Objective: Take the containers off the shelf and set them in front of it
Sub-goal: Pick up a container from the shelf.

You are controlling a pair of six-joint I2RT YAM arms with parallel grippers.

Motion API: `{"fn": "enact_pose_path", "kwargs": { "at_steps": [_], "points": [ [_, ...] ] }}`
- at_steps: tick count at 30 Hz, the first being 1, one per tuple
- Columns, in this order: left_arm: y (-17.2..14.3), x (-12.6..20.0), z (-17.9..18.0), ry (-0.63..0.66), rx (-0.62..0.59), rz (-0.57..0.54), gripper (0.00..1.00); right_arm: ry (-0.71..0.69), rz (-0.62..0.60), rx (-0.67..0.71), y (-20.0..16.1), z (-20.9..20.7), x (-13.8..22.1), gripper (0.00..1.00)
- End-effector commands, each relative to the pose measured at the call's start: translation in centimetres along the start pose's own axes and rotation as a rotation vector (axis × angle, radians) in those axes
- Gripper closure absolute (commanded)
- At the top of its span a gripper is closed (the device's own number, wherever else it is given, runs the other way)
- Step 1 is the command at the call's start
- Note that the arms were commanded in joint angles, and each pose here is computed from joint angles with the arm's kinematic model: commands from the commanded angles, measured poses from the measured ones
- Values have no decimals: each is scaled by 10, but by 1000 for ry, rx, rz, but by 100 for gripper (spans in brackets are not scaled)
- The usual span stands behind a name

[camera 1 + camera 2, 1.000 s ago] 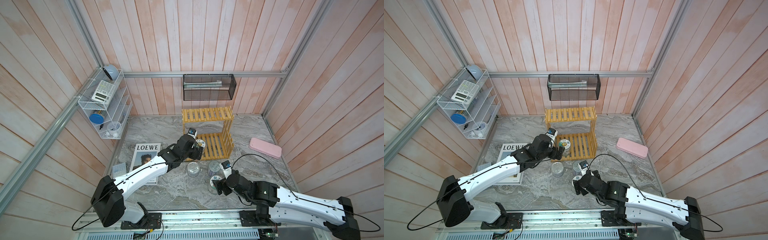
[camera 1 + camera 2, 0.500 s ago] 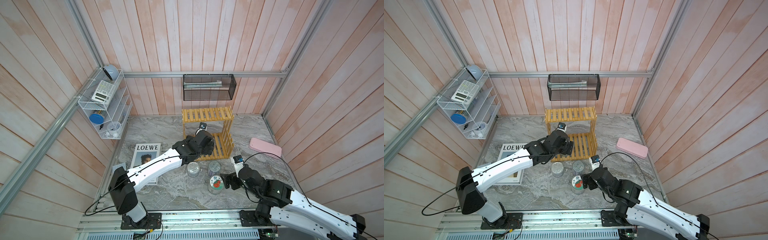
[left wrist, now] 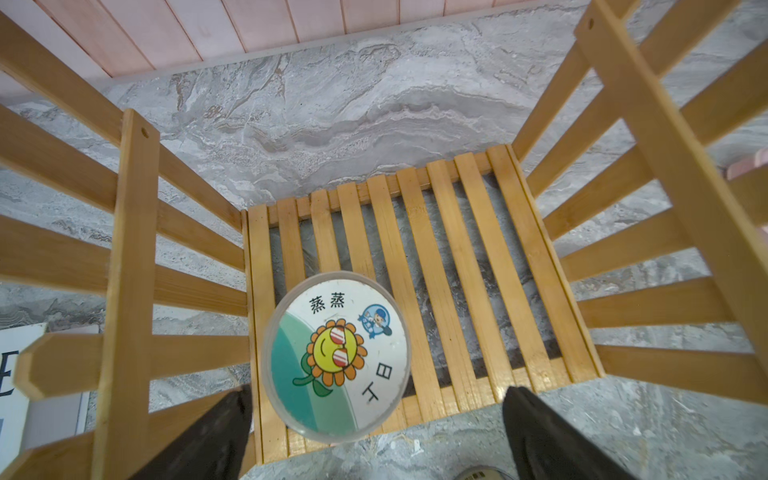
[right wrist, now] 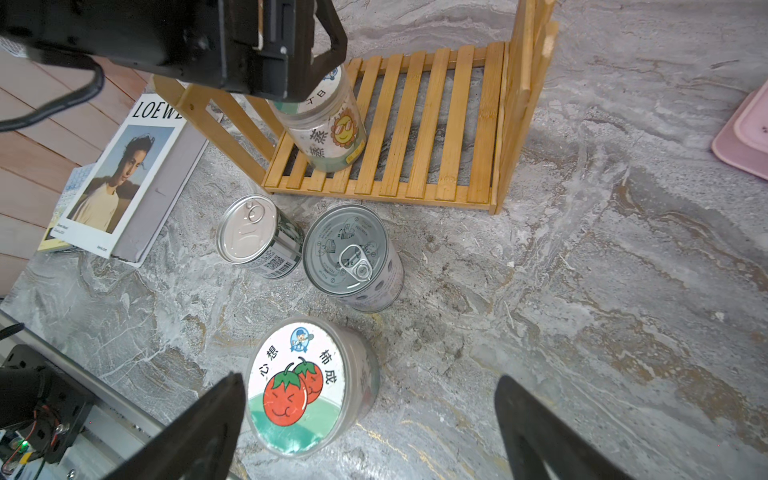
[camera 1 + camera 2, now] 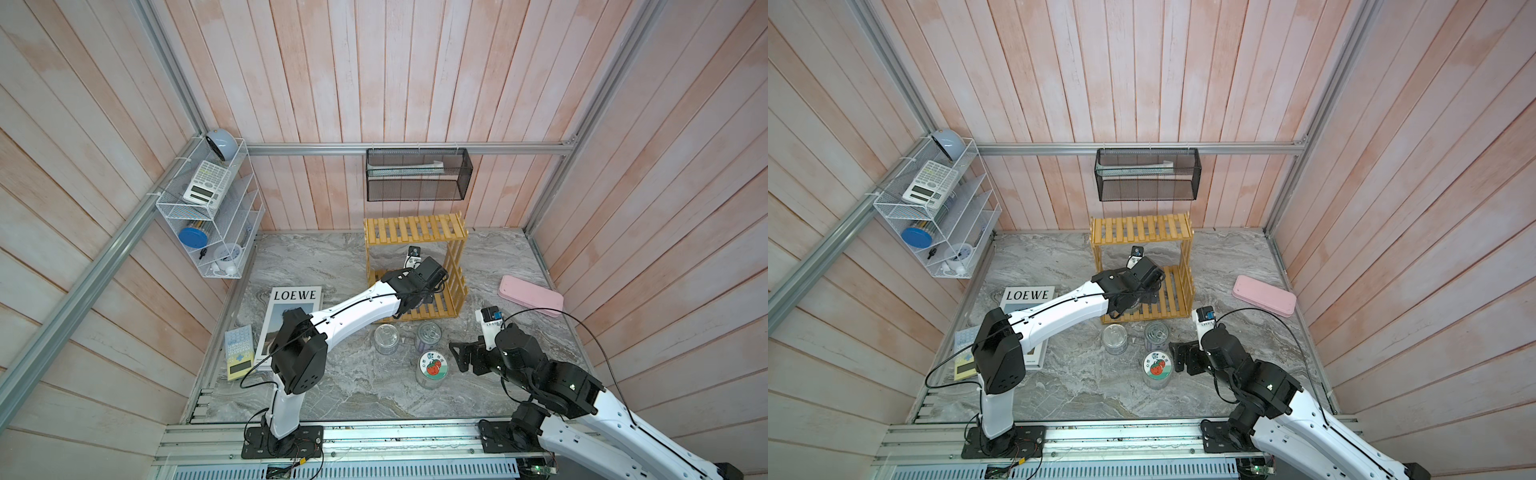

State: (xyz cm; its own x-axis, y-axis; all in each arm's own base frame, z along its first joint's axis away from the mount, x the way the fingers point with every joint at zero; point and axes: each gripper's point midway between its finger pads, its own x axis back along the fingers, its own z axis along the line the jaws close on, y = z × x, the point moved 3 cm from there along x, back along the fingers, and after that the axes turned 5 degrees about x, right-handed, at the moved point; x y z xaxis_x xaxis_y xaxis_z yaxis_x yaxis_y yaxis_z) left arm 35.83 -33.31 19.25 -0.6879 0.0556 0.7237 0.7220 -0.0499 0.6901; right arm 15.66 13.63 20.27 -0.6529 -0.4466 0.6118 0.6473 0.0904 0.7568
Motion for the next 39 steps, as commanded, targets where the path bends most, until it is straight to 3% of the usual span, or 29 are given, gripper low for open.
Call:
{"fn": "enact_pose_path", "kwargs": {
  "at_steps": [1,21,39],
  "points": [
    [5,-8,13,67,42,-5,0,11,25,-2,-8,-2,0,2],
    [-14,-51,17,43,61,104,0,14,47,-30,-16,-6,-7,2],
    [-16,-41,23,20,38,129,0,11,54,-40,-15,-8,-9,2]
  ]
}}
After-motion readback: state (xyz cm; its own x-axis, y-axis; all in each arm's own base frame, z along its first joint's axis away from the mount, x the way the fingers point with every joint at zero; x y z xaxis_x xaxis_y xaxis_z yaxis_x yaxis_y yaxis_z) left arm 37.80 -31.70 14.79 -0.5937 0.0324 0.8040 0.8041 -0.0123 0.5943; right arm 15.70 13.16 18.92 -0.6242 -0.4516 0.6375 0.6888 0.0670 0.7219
